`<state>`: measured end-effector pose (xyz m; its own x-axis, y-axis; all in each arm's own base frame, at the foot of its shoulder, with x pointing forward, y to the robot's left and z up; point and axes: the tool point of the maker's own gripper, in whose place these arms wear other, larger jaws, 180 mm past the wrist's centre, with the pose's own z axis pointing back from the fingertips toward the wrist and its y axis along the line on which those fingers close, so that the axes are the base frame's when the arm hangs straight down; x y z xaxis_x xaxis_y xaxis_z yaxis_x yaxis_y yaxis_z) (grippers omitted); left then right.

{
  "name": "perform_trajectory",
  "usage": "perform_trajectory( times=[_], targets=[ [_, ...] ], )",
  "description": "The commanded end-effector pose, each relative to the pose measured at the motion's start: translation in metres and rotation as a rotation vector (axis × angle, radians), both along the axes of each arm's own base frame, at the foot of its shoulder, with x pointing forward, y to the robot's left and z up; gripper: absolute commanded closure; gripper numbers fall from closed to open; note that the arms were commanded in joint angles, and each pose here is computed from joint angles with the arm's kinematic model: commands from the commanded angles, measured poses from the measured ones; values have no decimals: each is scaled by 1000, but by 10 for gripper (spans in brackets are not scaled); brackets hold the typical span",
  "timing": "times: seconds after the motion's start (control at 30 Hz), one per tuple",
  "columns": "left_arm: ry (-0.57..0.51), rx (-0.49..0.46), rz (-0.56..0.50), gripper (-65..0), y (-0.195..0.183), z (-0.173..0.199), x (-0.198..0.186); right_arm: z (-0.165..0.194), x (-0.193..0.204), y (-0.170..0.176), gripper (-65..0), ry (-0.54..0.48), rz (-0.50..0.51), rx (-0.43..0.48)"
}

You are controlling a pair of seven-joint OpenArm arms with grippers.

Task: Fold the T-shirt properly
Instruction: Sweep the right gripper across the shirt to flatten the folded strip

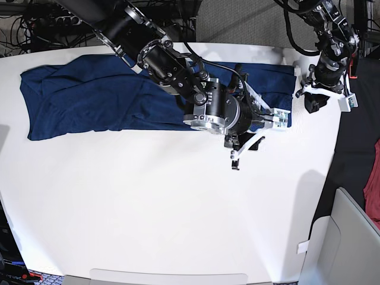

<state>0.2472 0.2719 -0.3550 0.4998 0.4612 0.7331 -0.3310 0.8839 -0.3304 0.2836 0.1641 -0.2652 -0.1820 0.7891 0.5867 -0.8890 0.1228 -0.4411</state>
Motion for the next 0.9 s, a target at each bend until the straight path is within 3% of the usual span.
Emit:
perform_trajectory(
  times=[0.0, 0.17, 0.3, 0.4, 0.5, 0.6, 0.7, 0.87],
  targets=[
    [-46, 19, -6, -195, 2, 13, 6, 18, 3, 9, -248, -38, 18, 39],
    [-43, 18, -7, -195, 2, 13, 6, 21, 8, 5, -248, -57, -1, 38],
    [-35, 16, -9, -196, 1, 11, 5, 43, 45, -30, -248, -141, -161, 52],
    [-4, 6, -25, -206, -3, 5, 0, 54, 79, -78, -248, -175, -340, 62],
    [73, -7, -63, -255, -10, -1, -9, 43, 103, -148, -248, -189, -513, -5],
    [132, -19, -86, -308, -13, -5, -16, 32, 104, -208, -248, -180, -642, -38],
    [143, -2, -108, -323, -13, 1, -16, 29, 94, -248, -248, -195, -718, -69],
    [115, -36, -183, -325, -21, 12, -6, 13, 73, -285, -248, -180, -771, -135]
  ],
)
